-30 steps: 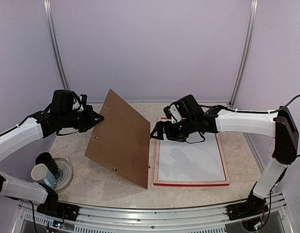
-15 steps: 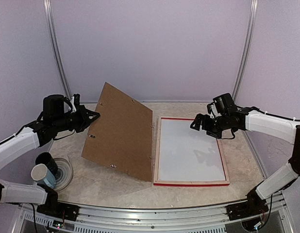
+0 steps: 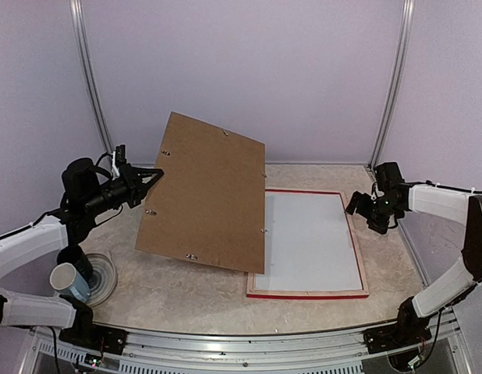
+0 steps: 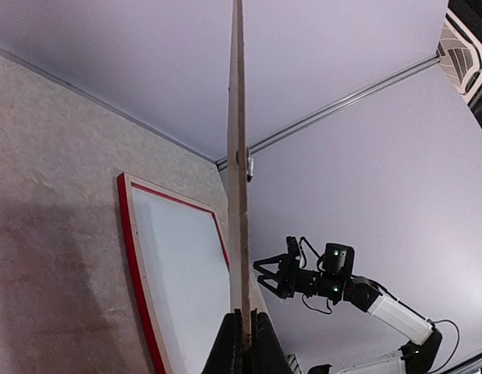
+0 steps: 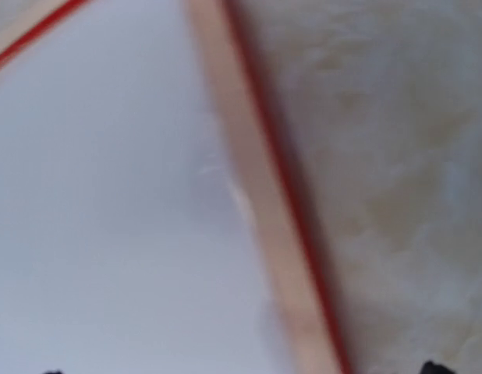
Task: Put the photo into the frame
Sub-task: Adjust the frame body at the center of the board.
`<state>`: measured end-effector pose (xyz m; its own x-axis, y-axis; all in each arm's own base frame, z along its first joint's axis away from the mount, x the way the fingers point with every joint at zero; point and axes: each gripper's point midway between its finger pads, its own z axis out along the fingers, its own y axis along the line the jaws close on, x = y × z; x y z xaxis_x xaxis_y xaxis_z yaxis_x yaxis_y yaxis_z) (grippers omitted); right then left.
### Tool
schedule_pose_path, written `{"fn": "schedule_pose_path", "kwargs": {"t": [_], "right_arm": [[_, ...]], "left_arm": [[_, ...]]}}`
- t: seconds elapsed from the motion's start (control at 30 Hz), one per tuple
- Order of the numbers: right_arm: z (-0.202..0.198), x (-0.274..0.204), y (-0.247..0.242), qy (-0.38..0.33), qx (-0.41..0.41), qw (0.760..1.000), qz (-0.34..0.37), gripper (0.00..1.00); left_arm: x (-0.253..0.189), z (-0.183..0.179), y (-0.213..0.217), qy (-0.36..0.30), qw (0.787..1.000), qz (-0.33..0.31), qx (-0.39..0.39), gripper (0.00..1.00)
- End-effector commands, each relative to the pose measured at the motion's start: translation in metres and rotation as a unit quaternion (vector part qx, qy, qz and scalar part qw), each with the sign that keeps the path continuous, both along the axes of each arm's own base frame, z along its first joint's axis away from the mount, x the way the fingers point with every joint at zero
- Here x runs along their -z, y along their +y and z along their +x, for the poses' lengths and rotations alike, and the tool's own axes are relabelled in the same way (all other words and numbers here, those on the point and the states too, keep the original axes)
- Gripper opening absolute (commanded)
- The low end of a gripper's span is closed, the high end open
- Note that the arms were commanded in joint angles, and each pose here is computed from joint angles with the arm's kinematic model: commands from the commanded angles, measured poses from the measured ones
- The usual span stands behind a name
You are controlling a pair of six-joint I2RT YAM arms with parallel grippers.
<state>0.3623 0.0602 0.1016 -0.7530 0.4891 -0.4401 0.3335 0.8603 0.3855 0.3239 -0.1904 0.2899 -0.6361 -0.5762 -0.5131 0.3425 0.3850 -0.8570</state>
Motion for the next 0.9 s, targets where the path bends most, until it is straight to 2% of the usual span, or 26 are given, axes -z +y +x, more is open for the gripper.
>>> {"fn": "schedule_pose_path", "kwargs": {"t": [0.0,0.2,0.47,0.87], "right_arm": [[0.008,0.025,-0.012,0.017,0.021,1.0,0.003,0.99],[0.024,0.049,0.001,0.025,-0.006,0.999,0.034,0.99],[0.034,0.059,0.025,0.014,-0.068,0.995,0.068,0.98],[0.03,0.065,0.093,0.004,-0.17,0.984,0.054,0.95]], "left_arm": [[-0.038,-0.007,-0.01,-0.071,0.994,-0.071,0.032,0.0],[-0.034,-0.012,-0.021,-0.091,0.989,-0.102,0.05,0.0],[-0.009,-0.008,-0.039,-0.069,0.991,-0.102,0.057,0.0],[0.027,-0.003,-0.041,-0.032,0.993,-0.106,0.036,0.0]]}}
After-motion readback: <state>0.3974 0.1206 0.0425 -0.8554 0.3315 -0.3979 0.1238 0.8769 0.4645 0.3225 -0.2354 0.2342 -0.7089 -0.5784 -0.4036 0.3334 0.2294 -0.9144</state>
